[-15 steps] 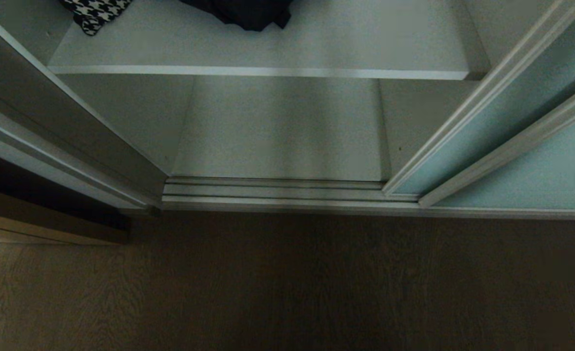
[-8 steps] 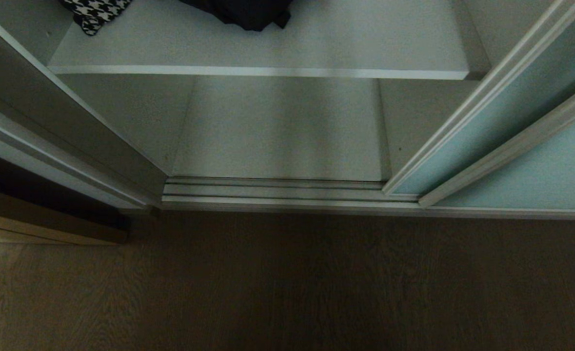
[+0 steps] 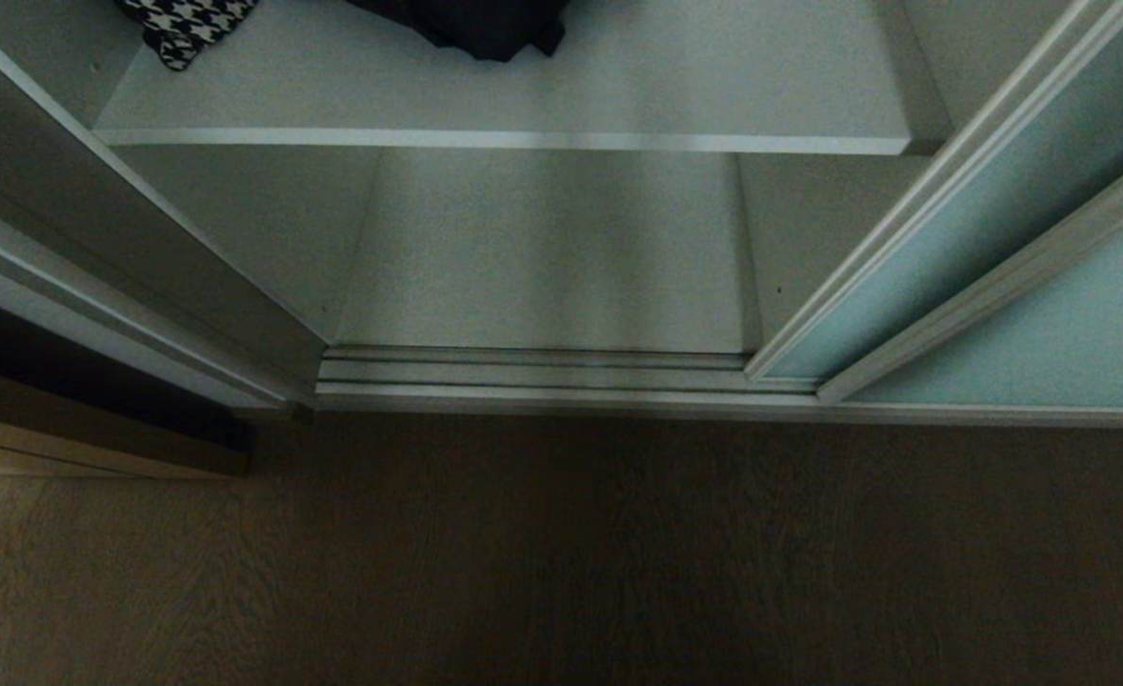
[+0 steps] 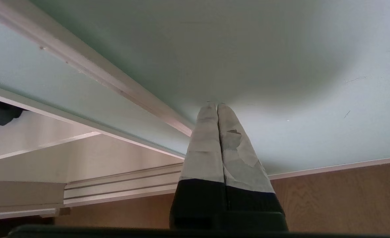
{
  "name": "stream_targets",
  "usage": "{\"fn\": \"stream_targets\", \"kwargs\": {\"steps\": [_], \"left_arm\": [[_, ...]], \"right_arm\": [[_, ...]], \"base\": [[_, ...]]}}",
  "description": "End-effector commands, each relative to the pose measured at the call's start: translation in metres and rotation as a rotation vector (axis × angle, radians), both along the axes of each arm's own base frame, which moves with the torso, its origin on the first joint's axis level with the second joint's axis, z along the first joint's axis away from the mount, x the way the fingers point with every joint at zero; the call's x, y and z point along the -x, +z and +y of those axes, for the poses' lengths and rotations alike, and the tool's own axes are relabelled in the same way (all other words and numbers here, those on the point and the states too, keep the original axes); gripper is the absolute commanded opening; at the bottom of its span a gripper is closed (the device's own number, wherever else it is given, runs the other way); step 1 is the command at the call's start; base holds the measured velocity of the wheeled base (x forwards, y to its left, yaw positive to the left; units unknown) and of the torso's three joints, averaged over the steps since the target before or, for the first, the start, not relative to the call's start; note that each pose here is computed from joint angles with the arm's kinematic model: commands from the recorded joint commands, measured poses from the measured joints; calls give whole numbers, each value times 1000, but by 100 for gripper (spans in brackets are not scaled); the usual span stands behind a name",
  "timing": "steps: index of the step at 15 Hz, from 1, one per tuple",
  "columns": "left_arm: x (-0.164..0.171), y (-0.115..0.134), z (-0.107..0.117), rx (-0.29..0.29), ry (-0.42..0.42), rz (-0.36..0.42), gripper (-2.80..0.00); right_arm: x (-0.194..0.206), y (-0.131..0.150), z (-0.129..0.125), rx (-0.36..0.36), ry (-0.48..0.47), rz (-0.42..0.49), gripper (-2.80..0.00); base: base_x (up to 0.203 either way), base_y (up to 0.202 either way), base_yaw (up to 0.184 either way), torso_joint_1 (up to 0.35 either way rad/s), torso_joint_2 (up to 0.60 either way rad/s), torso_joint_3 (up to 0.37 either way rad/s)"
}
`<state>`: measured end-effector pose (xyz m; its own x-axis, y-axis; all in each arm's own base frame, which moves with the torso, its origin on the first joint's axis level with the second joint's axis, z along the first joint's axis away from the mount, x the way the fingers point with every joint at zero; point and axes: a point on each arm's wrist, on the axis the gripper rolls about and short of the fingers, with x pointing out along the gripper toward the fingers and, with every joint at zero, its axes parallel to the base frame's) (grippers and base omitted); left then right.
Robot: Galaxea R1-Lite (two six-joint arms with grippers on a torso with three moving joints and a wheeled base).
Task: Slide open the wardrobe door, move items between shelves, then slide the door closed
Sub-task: Close the door
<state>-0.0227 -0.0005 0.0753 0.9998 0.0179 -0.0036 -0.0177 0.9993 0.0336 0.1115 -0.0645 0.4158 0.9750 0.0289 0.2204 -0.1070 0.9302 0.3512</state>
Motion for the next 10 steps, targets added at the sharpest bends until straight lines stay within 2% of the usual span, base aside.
{"fn": "stream_targets", "kwargs": {"steps": [1,4,10], "left_arm": [[0,0,0,0,1,1,-280],[0,0,0,0,1,1,-280],[0,0,0,0,1,1,-280]], "right_arm": [[2,1,6,8,36,-12,-280],[11,0,21,13,102,-20,-280],[8,-2,28,15,178,-17,-280]], "base": [[0,0,0,0,0,0],[0,0,0,0,0,0],[0,0,0,0,0,0]]}}
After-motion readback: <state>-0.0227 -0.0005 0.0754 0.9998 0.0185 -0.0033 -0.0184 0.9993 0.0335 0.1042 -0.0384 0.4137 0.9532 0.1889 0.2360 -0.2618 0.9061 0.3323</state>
